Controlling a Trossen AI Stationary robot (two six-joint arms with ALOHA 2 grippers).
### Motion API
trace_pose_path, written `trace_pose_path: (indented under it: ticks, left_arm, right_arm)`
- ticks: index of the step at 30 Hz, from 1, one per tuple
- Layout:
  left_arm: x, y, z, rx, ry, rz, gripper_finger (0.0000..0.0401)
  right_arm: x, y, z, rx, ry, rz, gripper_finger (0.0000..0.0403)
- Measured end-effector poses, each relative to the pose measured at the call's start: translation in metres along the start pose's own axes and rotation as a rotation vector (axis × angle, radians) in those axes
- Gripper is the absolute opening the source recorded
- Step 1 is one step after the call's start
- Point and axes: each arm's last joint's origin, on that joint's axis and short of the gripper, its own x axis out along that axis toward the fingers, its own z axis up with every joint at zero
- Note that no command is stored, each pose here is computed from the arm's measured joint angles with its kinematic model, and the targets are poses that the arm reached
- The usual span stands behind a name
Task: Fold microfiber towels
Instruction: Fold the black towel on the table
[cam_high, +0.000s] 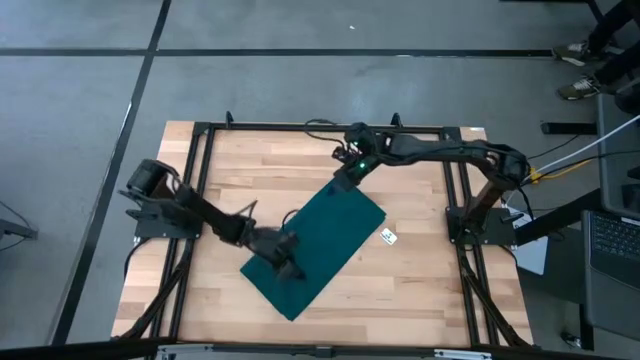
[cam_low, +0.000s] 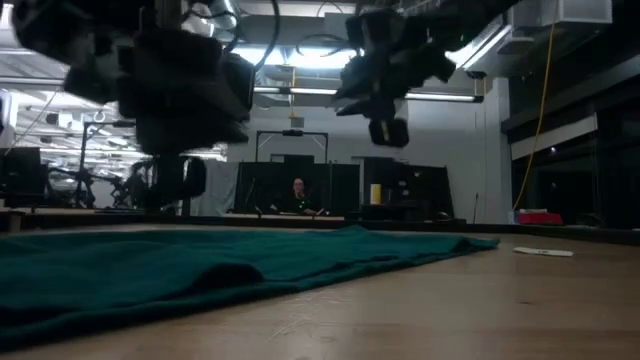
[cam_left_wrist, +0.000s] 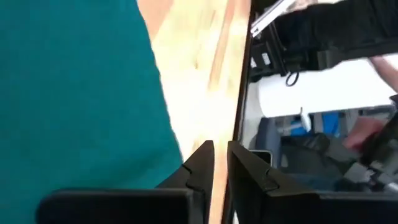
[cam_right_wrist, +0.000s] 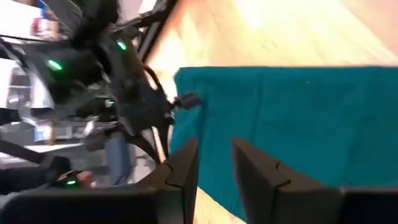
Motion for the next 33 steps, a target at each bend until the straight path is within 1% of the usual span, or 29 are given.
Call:
trace_pose_path:
  ticks: [4,6,8,10,12,15,17,20,23,25,29,32,33]
  left_arm:
    - [-0.021,-0.007,0.023,0.084,-0.018,-0.006,0.0057]
    - [-0.032,-0.008,0.033,0.114,-0.039,0.015,0.0061]
    - [-0.045,-0.008,0.045,0.135,-0.07,0.047,0.0063]
    - [-0.058,-0.002,0.057,0.152,-0.101,0.118,0.0063]
    - [-0.07,0.009,0.067,0.153,-0.111,0.204,0.0063]
    - [-0.087,0.027,0.085,0.135,-0.134,0.291,0.0063]
    - [-0.098,0.036,0.099,0.162,-0.171,0.306,0.0064]
    - [-0.118,0.046,0.122,0.186,-0.232,0.321,0.0071]
    - [-0.141,0.048,0.153,0.226,-0.286,0.282,0.0081]
    - [-0.152,0.05,0.172,0.239,-0.294,0.267,0.0089]
    - [-0.167,0.058,0.208,0.266,-0.277,0.283,0.0101]
    - [-0.17,0.073,0.232,0.211,-0.213,0.271,0.0104]
    - [-0.168,0.076,0.239,0.204,-0.192,0.265,0.0104]
  right_arm:
    - [-0.001,0.024,-0.013,-0.003,0.016,-0.084,0.0106]
    - [-0.001,0.036,-0.022,-0.006,0.021,-0.12,0.0105]
    - [0.0,0.044,-0.034,0.0,0.026,-0.187,0.01]
    - [0.002,0.05,-0.047,0.011,0.022,-0.297,0.0093]
    - [0.004,0.055,-0.061,0.024,0.01,-0.406,0.0084]
    - [0.012,0.055,-0.082,0.064,0.008,-0.478,0.0077]
    - [0.02,0.049,-0.098,0.116,0.021,-0.512,0.0078]
    - [0.031,0.044,-0.12,0.199,-0.007,-0.541,0.009]
    - [0.041,0.048,-0.137,0.27,-0.102,-0.534,0.0106]
    - [0.042,0.052,-0.148,0.308,-0.163,-0.555,0.0118]
    - [0.038,0.051,-0.159,0.374,-0.298,-0.638,0.0135]
    - [0.031,0.051,-0.155,0.392,-0.361,-0.652,0.0144]
    - [0.03,0.052,-0.153,0.396,-0.374,-0.637,0.0146]
